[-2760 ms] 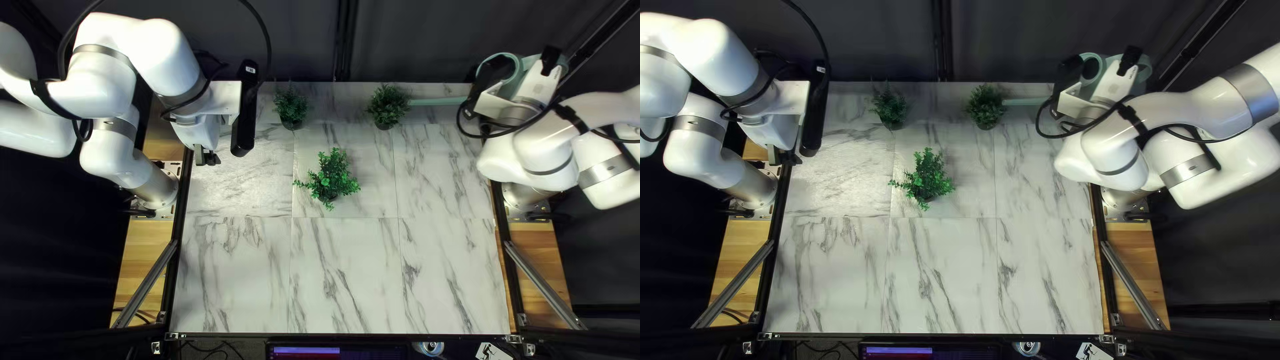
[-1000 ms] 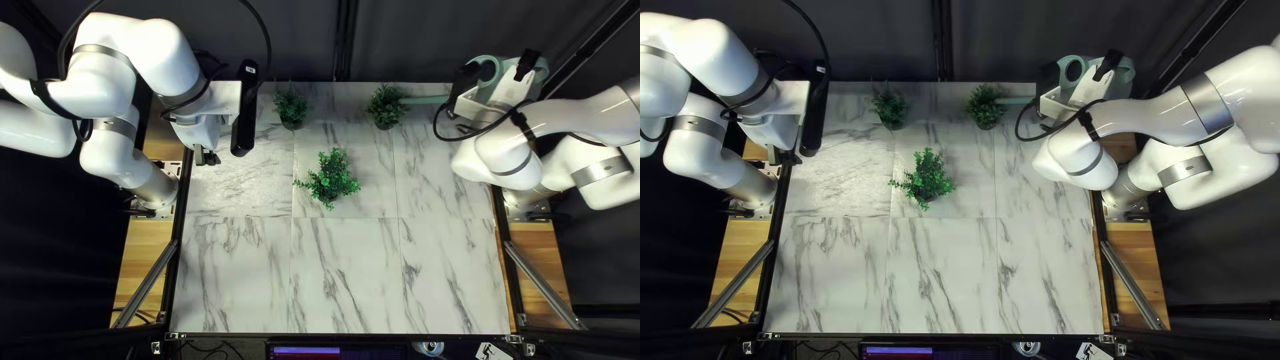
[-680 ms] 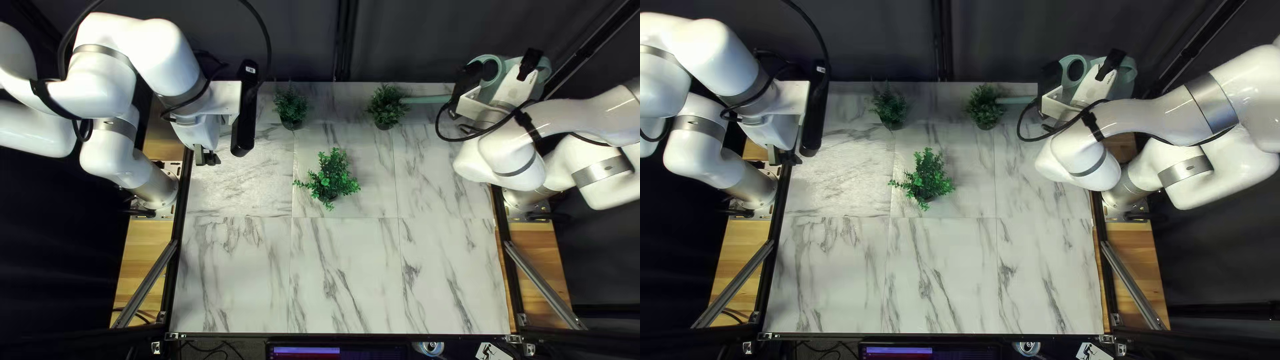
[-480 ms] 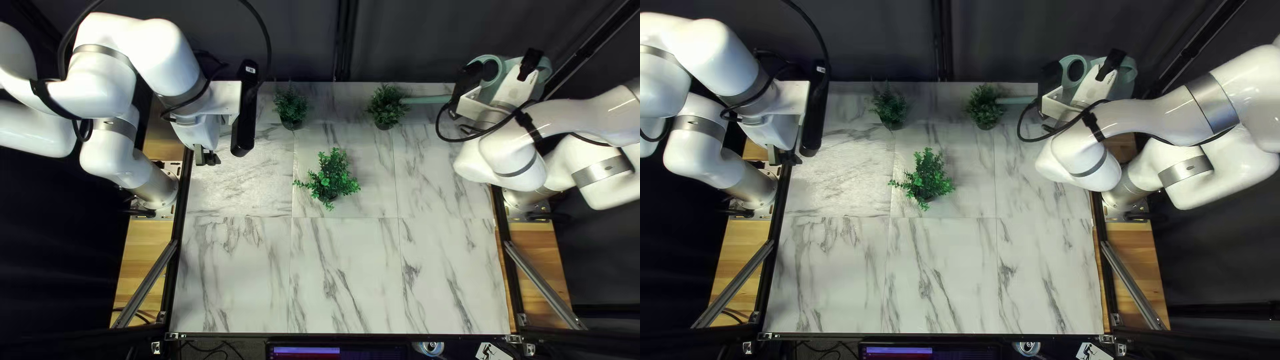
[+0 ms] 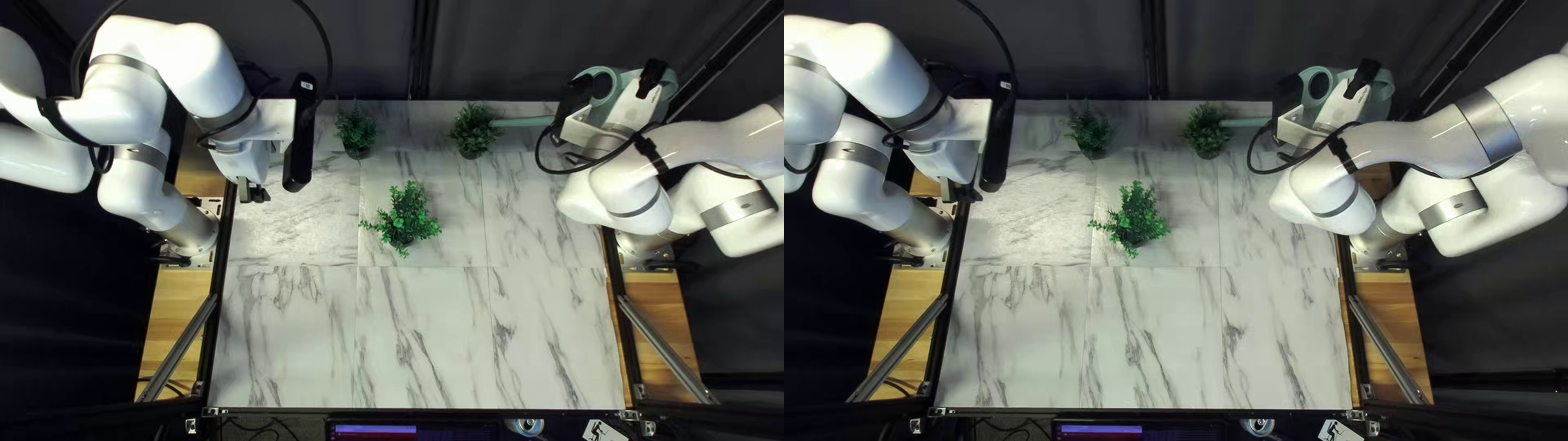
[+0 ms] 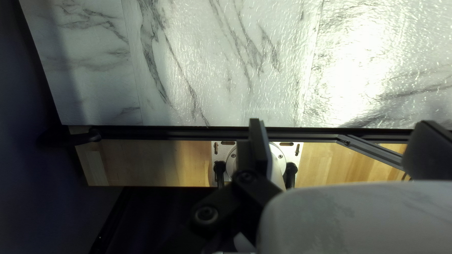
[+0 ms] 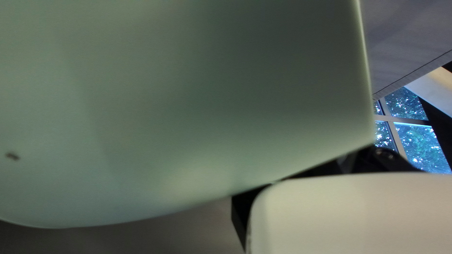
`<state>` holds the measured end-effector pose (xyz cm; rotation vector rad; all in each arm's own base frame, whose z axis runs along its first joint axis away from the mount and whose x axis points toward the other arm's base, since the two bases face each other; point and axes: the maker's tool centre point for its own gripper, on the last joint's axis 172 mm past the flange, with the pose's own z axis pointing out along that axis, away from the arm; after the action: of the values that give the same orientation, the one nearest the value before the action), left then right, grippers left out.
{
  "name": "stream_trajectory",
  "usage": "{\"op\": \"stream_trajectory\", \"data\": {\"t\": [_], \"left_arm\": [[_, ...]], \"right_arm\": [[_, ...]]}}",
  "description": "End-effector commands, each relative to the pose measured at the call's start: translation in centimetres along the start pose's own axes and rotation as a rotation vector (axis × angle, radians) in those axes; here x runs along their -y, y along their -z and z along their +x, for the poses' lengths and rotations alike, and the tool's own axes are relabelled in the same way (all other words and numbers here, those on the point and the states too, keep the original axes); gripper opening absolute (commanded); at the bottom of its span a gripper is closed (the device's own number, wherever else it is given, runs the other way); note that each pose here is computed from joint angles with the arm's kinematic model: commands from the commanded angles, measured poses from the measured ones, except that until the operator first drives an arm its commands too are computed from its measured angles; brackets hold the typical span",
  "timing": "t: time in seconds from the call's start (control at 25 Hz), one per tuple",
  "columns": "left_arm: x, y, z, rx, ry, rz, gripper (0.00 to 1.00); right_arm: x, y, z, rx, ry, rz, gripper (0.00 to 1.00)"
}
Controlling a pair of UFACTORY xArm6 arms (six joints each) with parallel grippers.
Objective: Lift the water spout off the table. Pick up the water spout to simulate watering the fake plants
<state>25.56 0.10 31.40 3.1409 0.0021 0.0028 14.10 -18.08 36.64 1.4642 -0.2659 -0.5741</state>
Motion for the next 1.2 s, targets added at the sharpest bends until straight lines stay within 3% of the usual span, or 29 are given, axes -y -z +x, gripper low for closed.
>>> {"op": "stream_trajectory", "data": {"t": [0.04,0.28,0.44,0.64,0.68,0.76,0.92,1.08,1.2], "left_arm": [[0.0,0.0,0.0,0.0,0.0,0.0,1.0],[0.0,0.0,0.0,0.0,0.0,0.0,1.0],[0.0,0.0,0.0,0.0,0.0,0.0,1.0],[0.0,0.0,0.0,0.0,0.0,0.0,1.0],[0.0,0.0,0.0,0.0,0.0,0.0,1.0],[0.0,0.0,0.0,0.0,0.0,0.0,1.0],[0.0,0.0,0.0,0.0,0.0,0.0,1.0],[0.0,0.0,0.0,0.0,0.0,0.0,1.0],[0.0,0.0,0.0,0.0,0.0,0.0,1.0]], "right_arm": [[0.0,0.0,0.0,-0.002,0.0,0.001,0.0],[-0.5,0.0,-0.3,-0.008,-0.006,0.015,0.0],[-1.9,0.6,-0.4,-0.042,-0.012,0.065,0.0],[-4.0,3.9,0.7,-0.196,0.02,0.232,0.0],[-4.3,5.2,1.2,-0.248,0.032,0.286,0.0],[-4.8,6.7,1.6,-0.307,0.04,0.348,0.0],[-6.6,10.5,2.2,-0.475,0.049,0.535,0.0],[-7.0,13.5,2.7,-0.576,0.05,0.664,0.0],[-6.9,16.1,2.9,-0.623,0.034,0.735,0.0]]}}
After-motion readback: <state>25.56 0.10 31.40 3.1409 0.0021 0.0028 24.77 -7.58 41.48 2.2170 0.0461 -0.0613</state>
